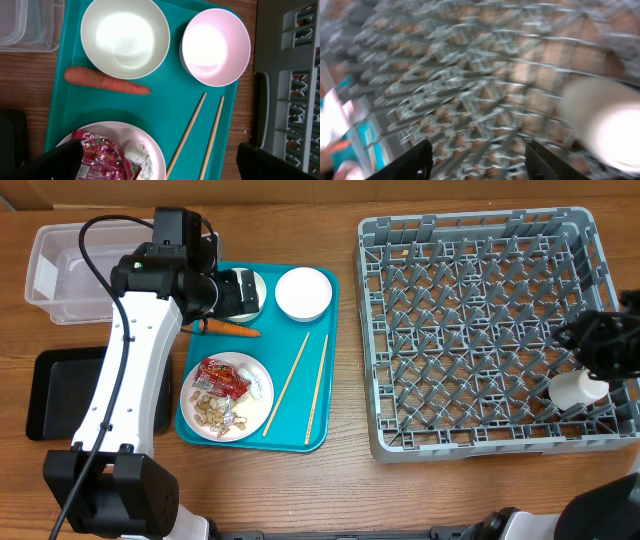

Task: Sort waste into correct bins and load items into the dishwasher
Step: 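Raise the right gripper and move it over the rack center, then reach the left gripper to the pink bowl and grasp its rim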

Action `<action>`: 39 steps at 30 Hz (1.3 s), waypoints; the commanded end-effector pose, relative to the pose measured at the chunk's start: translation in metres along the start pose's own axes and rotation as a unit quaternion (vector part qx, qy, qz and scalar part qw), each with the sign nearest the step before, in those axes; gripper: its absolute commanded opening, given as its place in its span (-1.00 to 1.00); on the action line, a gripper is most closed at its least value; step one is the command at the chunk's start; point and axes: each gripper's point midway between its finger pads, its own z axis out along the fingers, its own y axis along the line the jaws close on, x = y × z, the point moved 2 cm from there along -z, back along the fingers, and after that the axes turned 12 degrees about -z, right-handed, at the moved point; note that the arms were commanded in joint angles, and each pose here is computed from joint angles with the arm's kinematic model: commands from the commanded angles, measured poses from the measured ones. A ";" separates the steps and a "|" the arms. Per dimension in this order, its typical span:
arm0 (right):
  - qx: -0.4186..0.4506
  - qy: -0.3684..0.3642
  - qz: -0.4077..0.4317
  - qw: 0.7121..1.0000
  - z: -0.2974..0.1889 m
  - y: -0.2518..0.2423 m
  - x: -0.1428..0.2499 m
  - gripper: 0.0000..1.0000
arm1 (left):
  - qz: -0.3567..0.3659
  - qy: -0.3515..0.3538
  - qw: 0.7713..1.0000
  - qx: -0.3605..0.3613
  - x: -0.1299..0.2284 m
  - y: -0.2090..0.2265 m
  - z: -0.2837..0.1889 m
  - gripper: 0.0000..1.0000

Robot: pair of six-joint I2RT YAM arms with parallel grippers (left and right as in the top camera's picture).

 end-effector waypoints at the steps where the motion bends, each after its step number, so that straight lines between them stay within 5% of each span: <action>1: -0.071 -0.013 -0.095 0.993 -0.003 0.056 0.002 0.26 | -0.001 -0.017 1.000 0.003 -0.004 -0.005 -0.010 1.00; 19: -0.129 0.046 -0.324 0.936 0.038 0.207 0.057 0.34 | -0.004 -0.028 0.998 -0.055 -0.005 0.014 -0.011 1.00; 29: -0.054 0.051 -0.308 0.949 0.046 0.198 0.059 0.36 | 0.046 -0.132 0.985 -0.100 -0.048 -0.001 0.011 1.00; 39: -0.054 0.051 -0.308 0.949 0.046 0.198 0.059 0.36 | 0.100 -0.081 0.989 -0.067 -0.026 -0.046 0.093 1.00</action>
